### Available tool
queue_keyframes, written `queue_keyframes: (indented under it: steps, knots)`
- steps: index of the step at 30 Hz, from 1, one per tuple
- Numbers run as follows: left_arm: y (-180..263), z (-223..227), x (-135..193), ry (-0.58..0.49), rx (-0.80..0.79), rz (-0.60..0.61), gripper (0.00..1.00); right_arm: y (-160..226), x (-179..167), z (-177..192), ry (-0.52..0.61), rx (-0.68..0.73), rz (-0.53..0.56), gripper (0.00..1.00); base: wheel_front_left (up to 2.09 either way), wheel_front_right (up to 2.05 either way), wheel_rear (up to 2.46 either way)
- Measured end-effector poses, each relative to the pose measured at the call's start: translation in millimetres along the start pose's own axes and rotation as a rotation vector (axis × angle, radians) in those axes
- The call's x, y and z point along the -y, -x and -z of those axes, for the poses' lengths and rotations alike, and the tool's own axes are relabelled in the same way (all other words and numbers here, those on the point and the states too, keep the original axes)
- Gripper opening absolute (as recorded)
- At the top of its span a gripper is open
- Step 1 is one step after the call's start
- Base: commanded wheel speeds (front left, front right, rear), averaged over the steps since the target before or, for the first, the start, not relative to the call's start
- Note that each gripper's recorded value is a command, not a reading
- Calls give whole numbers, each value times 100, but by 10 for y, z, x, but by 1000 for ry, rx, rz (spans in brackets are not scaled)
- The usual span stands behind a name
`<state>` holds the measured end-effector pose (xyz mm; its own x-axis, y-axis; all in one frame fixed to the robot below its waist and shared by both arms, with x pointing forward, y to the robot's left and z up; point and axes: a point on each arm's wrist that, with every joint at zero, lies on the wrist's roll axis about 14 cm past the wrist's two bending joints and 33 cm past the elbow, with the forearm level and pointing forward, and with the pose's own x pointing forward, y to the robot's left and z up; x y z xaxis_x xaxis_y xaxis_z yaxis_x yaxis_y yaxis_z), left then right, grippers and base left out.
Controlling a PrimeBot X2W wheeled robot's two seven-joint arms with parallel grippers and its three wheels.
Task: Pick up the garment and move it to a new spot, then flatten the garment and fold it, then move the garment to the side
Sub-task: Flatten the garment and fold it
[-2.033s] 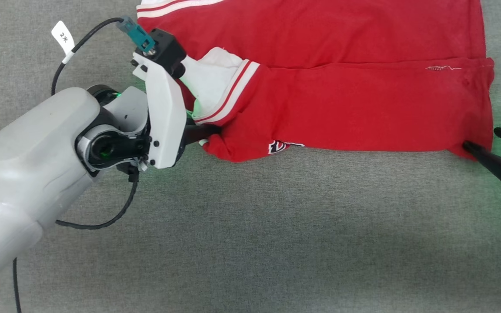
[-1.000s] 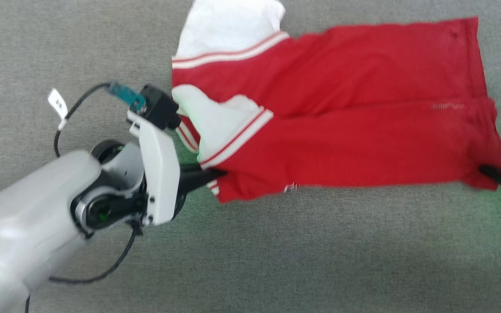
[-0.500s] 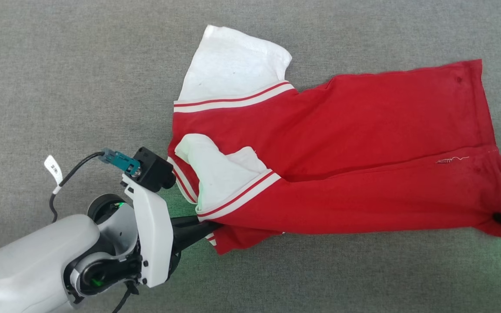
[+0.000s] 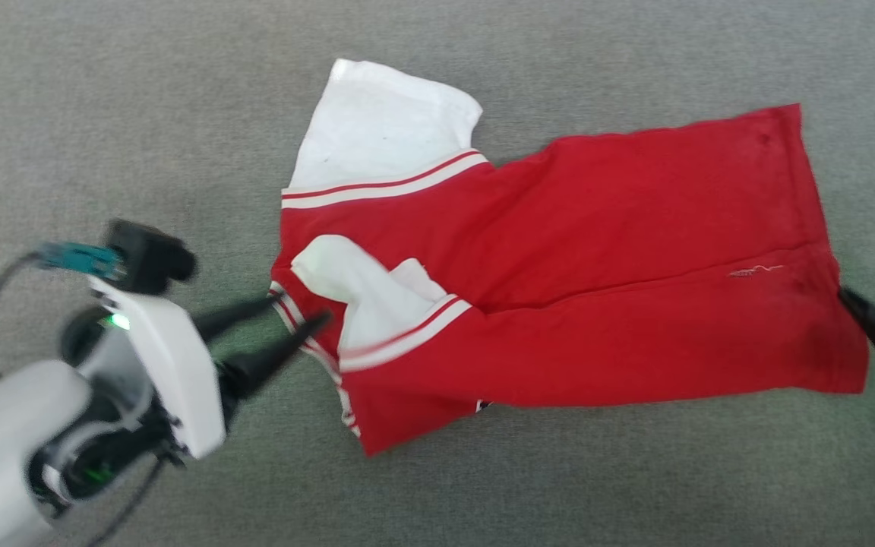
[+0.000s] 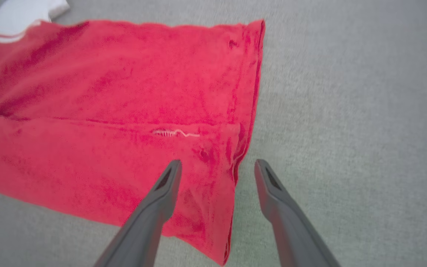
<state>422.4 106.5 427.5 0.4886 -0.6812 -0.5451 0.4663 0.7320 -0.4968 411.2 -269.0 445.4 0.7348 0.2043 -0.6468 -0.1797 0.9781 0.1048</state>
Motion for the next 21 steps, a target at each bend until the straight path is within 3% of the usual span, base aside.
queue_keyframes:
  steps: [6,12,17,21]
  knots:
    - [9,-680,-339,-128,240,-139,100,42,-136,-337,6,230,15,100,0,0,0]
    - [-225,-1335,-504,-256,396,-205,100,89,-236,-624,4,456,29,100,0,0,0]
    - [-564,-1617,-598,-283,365,-226,100,178,-191,-702,-18,580,70,100,0,0,0]
    - [-881,-1616,-667,-270,224,-230,100,255,-98,-654,-43,621,113,100,0,0,0]
